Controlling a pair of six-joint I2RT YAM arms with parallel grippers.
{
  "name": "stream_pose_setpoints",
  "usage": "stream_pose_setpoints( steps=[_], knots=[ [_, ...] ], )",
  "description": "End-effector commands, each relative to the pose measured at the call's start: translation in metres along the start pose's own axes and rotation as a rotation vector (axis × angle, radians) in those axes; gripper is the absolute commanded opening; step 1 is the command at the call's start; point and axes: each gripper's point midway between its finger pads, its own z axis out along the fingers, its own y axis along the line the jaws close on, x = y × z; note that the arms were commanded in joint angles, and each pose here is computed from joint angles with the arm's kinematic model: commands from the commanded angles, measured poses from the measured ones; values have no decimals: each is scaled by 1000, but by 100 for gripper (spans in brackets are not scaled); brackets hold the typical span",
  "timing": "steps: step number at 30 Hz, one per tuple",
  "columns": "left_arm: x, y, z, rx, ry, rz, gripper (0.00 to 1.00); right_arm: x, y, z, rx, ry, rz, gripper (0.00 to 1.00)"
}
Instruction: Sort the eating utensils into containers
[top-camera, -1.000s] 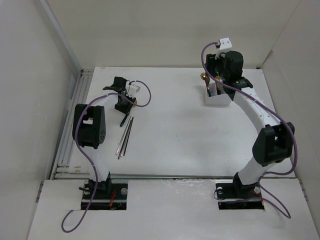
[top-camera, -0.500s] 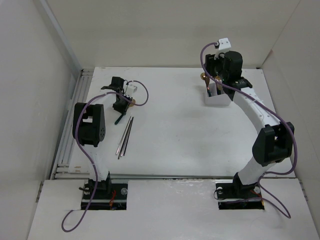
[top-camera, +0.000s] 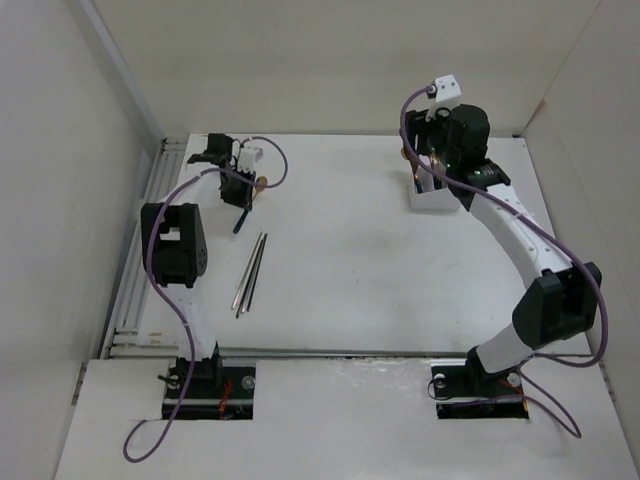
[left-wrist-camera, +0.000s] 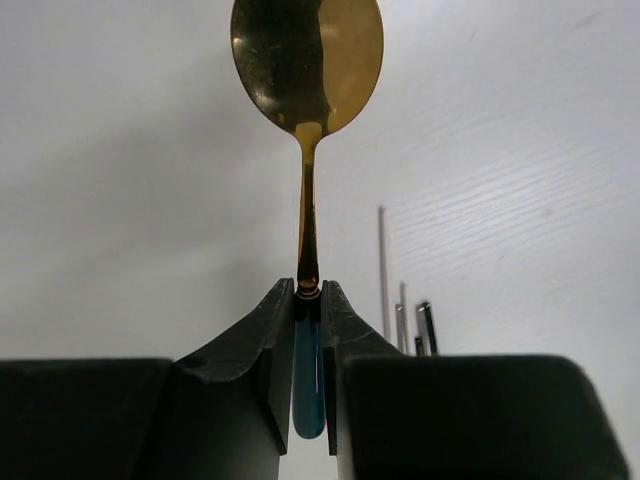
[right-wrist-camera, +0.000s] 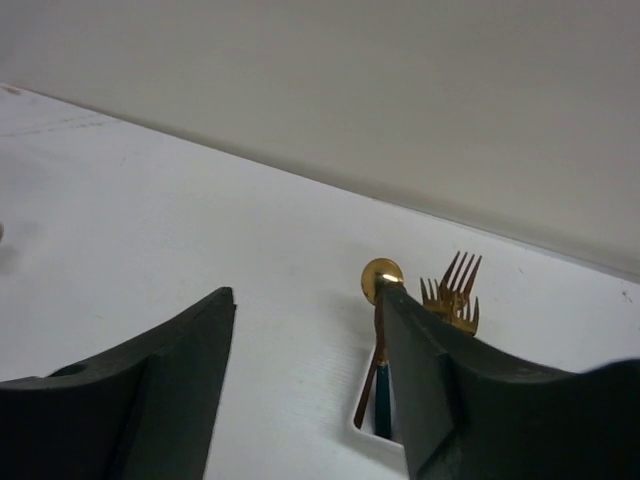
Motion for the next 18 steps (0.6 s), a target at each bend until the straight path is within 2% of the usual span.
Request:
stream_pose_setpoints(
  steps=[1,2,5,6,9,11,12,14,15,18],
  knots=[
    [-77,-22,-78,105,-260,-4,0,-43,28,-25,-106,-116,-9,68],
    [-89,-35,-93,164,-310,18,0,-47,45,-31,-168,-122,-4,71],
    [-121,-62,-148,225,-460,70,0,-58,94,-49,-325,-146,-17,90],
    [-125,-71,-159,239,-487,84,0,-54,108,-51,-361,-139,-19,93],
    [-143,-107,-200,286,-599,183,0,-65,157,-70,-518,-180,16,96],
    [-155,-132,-228,329,-686,213,0,-71,181,-80,-617,-206,90,96],
    [-158,-142,-238,357,-712,224,0,-83,200,-88,-717,-268,106,96],
    [-164,-161,-257,406,-756,221,0,-83,220,-93,-811,-280,177,96],
    [-167,-171,-264,430,-771,232,0,-90,226,-95,-839,-313,184,96],
    [-168,-190,-275,478,-786,240,0,-87,254,-92,-871,-299,205,96]
  ],
)
